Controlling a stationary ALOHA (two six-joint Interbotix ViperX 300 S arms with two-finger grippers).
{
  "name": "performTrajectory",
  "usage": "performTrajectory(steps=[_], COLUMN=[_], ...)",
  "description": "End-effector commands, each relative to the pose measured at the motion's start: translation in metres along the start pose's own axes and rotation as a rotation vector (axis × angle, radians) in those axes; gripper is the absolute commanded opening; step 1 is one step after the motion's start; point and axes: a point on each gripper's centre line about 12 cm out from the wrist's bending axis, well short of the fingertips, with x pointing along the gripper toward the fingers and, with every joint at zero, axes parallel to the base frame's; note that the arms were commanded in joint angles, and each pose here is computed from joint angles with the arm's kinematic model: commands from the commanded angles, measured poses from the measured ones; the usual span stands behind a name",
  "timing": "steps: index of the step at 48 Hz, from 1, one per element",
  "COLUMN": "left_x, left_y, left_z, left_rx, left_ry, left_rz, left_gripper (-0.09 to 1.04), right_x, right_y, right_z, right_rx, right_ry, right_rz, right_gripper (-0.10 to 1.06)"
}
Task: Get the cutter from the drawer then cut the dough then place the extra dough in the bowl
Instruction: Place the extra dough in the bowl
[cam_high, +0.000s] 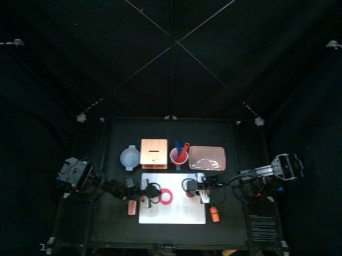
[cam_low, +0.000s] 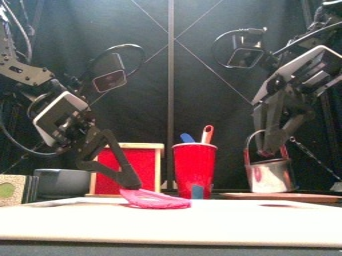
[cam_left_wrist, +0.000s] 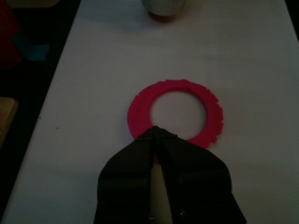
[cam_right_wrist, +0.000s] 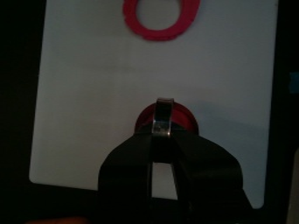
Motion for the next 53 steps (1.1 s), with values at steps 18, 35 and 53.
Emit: performTrajectory(steps=[18, 35, 53], left_x=[0.000, 0.007, 0.030], left_y=[0.009, 0.008, 0.014], left_z=[0.020, 0.014, 0.004], left_rx=[0.106, 0.150, 0.079], left_ry=[-0.052, -0.006, 0.131], left_rz=[0.021, 0.011, -0.009], left_gripper=[0.55, 0.80, 0.76], right_x=[-0.010, -0.007, 0.000], right_y=[0.000, 0.000, -0.001], right_z=[0.030, 0.042, 0.045], right_rx=[0.032, 0.031, 0.038], right_ry=[-0.088, -0.106, -0.097], right_rz=[0.006, 0.005, 0.006], right_gripper=[0.92, 0.92, 0.92])
